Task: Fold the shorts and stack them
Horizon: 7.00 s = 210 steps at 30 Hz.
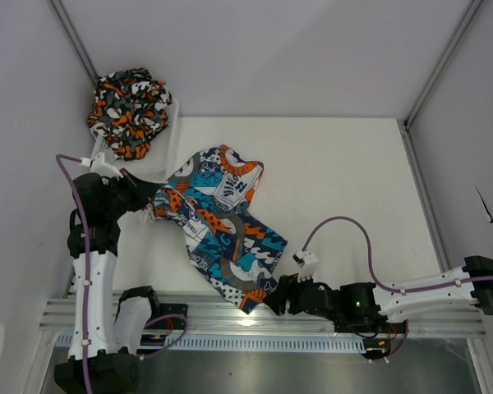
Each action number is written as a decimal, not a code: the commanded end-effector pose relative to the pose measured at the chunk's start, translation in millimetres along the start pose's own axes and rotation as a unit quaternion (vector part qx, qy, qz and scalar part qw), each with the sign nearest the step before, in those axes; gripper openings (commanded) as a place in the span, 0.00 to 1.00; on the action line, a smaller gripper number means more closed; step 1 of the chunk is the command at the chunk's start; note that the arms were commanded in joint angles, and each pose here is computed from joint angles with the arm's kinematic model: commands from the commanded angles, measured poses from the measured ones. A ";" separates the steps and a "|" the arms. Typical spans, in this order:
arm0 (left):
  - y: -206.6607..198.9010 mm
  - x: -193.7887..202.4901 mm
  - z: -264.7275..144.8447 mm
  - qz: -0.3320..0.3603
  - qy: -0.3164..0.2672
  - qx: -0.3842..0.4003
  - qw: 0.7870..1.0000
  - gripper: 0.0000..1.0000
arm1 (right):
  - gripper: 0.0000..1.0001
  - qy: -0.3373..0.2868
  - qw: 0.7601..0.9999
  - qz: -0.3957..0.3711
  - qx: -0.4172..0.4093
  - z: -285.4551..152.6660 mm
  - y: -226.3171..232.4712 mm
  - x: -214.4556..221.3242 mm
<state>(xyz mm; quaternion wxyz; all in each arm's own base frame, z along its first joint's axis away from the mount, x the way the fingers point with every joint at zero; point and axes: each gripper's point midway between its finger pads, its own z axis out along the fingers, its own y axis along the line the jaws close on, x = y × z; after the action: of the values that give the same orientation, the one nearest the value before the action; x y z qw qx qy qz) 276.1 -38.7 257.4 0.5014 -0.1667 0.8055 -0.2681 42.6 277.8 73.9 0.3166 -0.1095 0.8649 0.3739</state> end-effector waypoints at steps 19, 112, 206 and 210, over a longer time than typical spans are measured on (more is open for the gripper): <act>39.7 14.3 -4.8 0.021 -0.011 -0.079 0.997 0.00 | 0.56 -0.095 0.968 0.233 0.003 26.0 -17.3 -20.6; -245.0 -179.7 -183.5 0.067 -0.223 0.320 0.919 0.00 | 0.00 -0.428 0.867 -0.208 -0.148 -285.1 100.1 -415.8; -116.4 -57.3 383.8 -0.060 -0.041 0.170 0.983 0.17 | 0.00 -0.392 0.865 0.257 0.180 -49.1 -347.9 -411.6; -122.3 -71.5 393.4 -0.055 -0.053 0.162 0.984 0.99 | 0.72 -0.414 0.847 0.269 0.197 -54.1 -380.9 -442.6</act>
<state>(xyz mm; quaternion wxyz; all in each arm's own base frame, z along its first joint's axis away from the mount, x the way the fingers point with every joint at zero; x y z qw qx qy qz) 650.5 -205.6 183.7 0.4994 -0.1510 0.7462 -0.4135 486.6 -15.0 115.8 0.4799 0.3502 0.7512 0.2876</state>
